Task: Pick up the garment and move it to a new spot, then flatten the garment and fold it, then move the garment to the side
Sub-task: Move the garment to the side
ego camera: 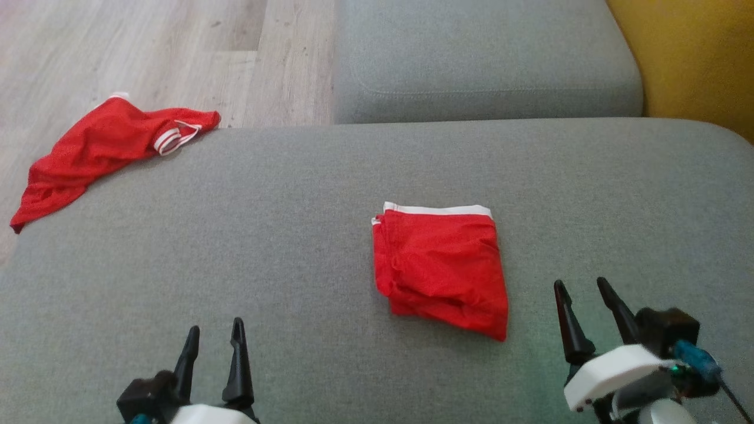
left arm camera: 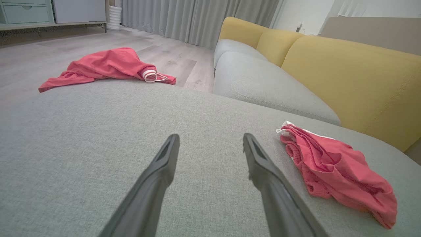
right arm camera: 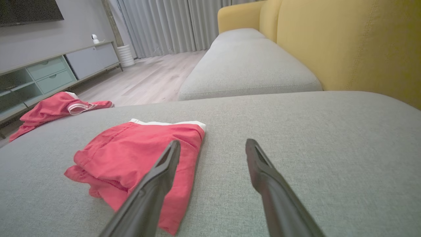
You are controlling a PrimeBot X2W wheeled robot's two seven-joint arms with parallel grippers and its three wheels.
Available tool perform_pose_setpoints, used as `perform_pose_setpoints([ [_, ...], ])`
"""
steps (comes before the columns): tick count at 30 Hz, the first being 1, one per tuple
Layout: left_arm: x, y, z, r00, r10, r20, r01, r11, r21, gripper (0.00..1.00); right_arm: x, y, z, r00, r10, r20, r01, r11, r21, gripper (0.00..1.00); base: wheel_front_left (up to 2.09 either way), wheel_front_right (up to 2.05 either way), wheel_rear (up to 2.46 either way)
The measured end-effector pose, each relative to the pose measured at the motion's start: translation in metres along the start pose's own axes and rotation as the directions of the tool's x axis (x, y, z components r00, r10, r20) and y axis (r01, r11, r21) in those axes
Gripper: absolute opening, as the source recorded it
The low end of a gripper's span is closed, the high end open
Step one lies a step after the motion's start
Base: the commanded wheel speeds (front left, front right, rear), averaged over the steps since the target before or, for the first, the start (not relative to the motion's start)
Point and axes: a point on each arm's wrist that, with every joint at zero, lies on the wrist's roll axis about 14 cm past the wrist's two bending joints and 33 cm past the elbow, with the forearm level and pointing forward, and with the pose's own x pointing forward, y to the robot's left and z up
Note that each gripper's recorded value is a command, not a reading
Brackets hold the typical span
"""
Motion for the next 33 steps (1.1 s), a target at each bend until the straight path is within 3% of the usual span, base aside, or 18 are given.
perform_pose_setpoints([
  [9, 0.001, 0.003, -0.003, 1.000, 0.015, -0.018, -0.015, 1.000, -0.004, 1.00, 0.051, 0.003, 0.021, 0.996, 0.019, -0.085, -0.024, 0.998, -0.057, 1.00, 0.00, 0.00, 0.00],
  [16, 0.003, 0.014, 0.002, 0.999, 0.054, -0.009, -0.054, 0.999, -0.004, 1.00, 0.081, 0.006, 0.001, 0.975, 0.025, -0.220, -0.041, 0.997, -0.071, 1.00, 0.00, 0.00, 0.00],
  [21, 0.001, 0.029, 0.001, 0.994, 0.106, -0.016, -0.106, 0.994, -0.010, 1.00, 0.095, 0.012, -0.034, 0.933, 0.040, -0.357, -0.057, 0.998, -0.038, 1.00, 0.00, 0.00, 0.00],
  [24, -0.002, 0.039, 0.001, 0.990, 0.143, -0.015, -0.143, 0.990, -0.012, 1.00, 0.097, 0.024, -0.066, 0.881, 0.069, -0.467, -0.085, 0.996, -0.013, 1.00, 0.00, 0.00, 0.00],
  [30, -0.005, 0.047, -0.001, 0.985, 0.171, -0.021, -0.171, 0.985, -0.013, 1.00, 0.096, 0.037, -0.090, 0.826, 0.108, -0.554, -0.106, 0.994, 0.035, 1.00, 0.00, 0.00, 0.00],
  [31, -0.005, 0.047, -0.001, 0.985, 0.170, -0.022, -0.171, 0.985, -0.013, 1.00, 0.097, 0.039, -0.089, 0.823, 0.114, -0.556, -0.111, 0.993, 0.039, 0.82, 0.00, 0.00, 0.00],
  [32, -0.004, 0.046, -0.001, 0.985, 0.169, -0.022, -0.170, 0.985, -0.012, 1.00, 0.098, 0.040, -0.089, 0.821, 0.119, -0.558, -0.115, 0.992, 0.041, 0.45, 0.00, 0.00, 0.00],
  [33, -0.004, 0.046, -0.001, 0.986, 0.167, -0.024, -0.168, 0.986, -0.012, 1.00, 0.099, 0.042, -0.089, 0.819, 0.123, -0.560, -0.118, 0.992, 0.045, 0.35, 0.00, 0.00, 0.00],
])
